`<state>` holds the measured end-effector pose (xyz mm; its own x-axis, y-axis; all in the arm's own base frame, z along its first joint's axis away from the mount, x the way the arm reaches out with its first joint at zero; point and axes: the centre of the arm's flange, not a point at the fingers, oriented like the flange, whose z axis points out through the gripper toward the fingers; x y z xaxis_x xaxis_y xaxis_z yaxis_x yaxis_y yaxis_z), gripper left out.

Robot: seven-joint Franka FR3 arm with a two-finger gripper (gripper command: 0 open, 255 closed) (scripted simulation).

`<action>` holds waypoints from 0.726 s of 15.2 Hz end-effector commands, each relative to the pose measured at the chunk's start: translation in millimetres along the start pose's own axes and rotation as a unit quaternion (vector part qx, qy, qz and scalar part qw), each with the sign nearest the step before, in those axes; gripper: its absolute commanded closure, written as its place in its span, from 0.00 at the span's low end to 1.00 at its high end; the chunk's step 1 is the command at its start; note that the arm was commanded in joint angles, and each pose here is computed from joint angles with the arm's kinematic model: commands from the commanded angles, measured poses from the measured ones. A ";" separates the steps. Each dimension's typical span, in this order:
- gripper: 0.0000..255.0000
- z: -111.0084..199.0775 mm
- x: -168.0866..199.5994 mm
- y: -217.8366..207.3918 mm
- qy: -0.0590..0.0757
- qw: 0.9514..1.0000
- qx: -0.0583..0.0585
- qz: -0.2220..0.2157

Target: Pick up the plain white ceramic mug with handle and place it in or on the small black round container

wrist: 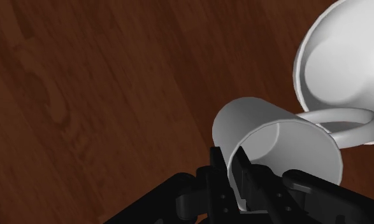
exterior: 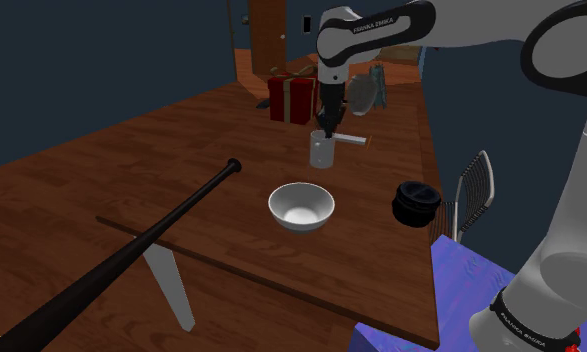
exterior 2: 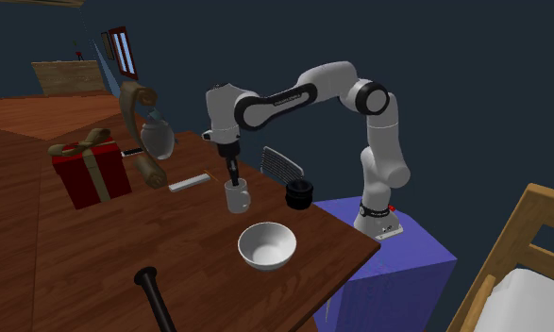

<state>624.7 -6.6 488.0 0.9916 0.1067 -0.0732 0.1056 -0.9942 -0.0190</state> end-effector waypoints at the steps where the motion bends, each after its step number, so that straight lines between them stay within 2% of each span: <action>1: 1.00 -10.6 -0.6 -0.8 0.000 1.000 0.000 0.000; 10: 1.00 -54.7 -4.0 -1.7 0.000 1.000 0.000 0.000; 11: 1.00 -55.8 -16.6 1.9 0.000 1.000 0.000 0.000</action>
<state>617.3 -8.0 540.4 0.9916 0.1067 -0.0736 0.1056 -0.9942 -0.0191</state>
